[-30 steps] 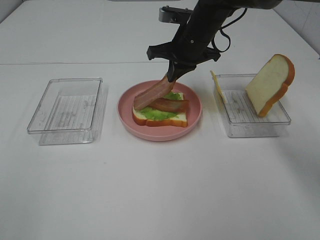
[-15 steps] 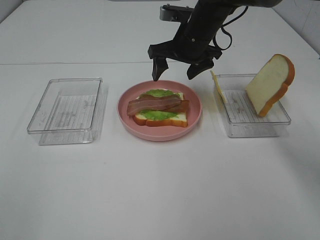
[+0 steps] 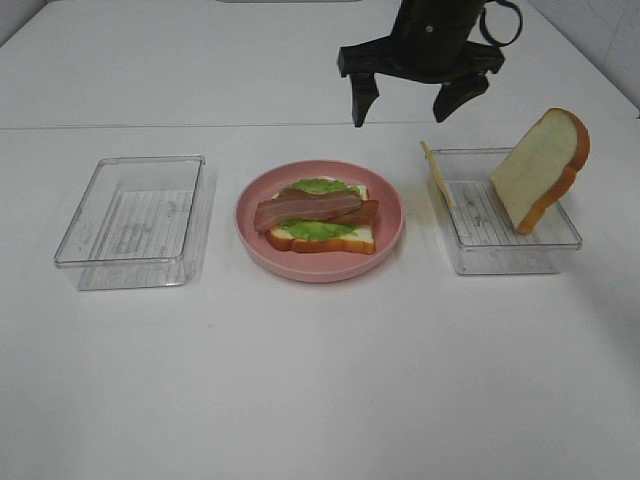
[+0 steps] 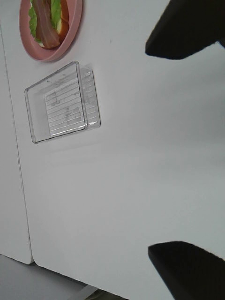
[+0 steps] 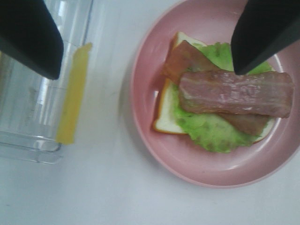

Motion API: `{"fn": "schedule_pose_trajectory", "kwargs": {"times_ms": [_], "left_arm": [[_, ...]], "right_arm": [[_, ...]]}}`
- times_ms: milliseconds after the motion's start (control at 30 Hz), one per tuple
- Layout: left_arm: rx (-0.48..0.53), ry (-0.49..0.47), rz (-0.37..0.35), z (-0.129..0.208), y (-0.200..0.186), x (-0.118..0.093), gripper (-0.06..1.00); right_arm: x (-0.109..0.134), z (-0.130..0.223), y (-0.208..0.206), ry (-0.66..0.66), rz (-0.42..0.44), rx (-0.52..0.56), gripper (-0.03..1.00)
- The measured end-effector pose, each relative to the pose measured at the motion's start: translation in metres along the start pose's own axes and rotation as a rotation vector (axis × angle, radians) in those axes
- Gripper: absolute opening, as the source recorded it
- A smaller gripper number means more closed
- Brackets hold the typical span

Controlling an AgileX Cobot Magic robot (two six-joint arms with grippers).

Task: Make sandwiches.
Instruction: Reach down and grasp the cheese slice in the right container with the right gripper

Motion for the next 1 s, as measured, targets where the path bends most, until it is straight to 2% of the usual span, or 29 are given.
{"fn": "schedule_pose_trajectory", "kwargs": {"times_ms": [33,67,233,367,567,1000], "left_arm": [[0.000,0.000,0.000,0.000,0.000,0.000,0.98],[0.000,0.000,0.000,0.000,0.000,0.000,0.98],[0.000,0.000,0.000,0.000,0.000,0.000,0.98],[0.000,0.000,0.000,0.000,0.000,0.000,0.98],[0.000,0.000,0.000,0.000,0.000,0.000,0.98],[0.000,0.000,0.000,0.000,0.000,0.000,0.98]], "right_arm": [[-0.013,-0.007,-0.003,0.030,0.007,0.000,0.89],[-0.013,-0.007,-0.003,0.030,0.007,0.000,0.89],[-0.046,-0.023,-0.001,0.110,0.012,0.004,0.89],[-0.056,-0.026,0.011,0.134,0.022,0.030,0.89],[-0.055,-0.027,0.035,0.133,-0.003,0.076,0.88],[-0.059,-0.024,0.070,0.120,0.017,0.117,0.88]]}}
Point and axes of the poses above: a point on each arm's last joint axis where the gripper is mounted, y pointing out along that axis toward the gripper, x along the wrist's bending axis when the last joint is at zero, z = x × y, the point moved 3 cm from there along y, pointing out along that axis toward the gripper, and after that the axes turned 15 degrees about y, right-handed, at the moved point
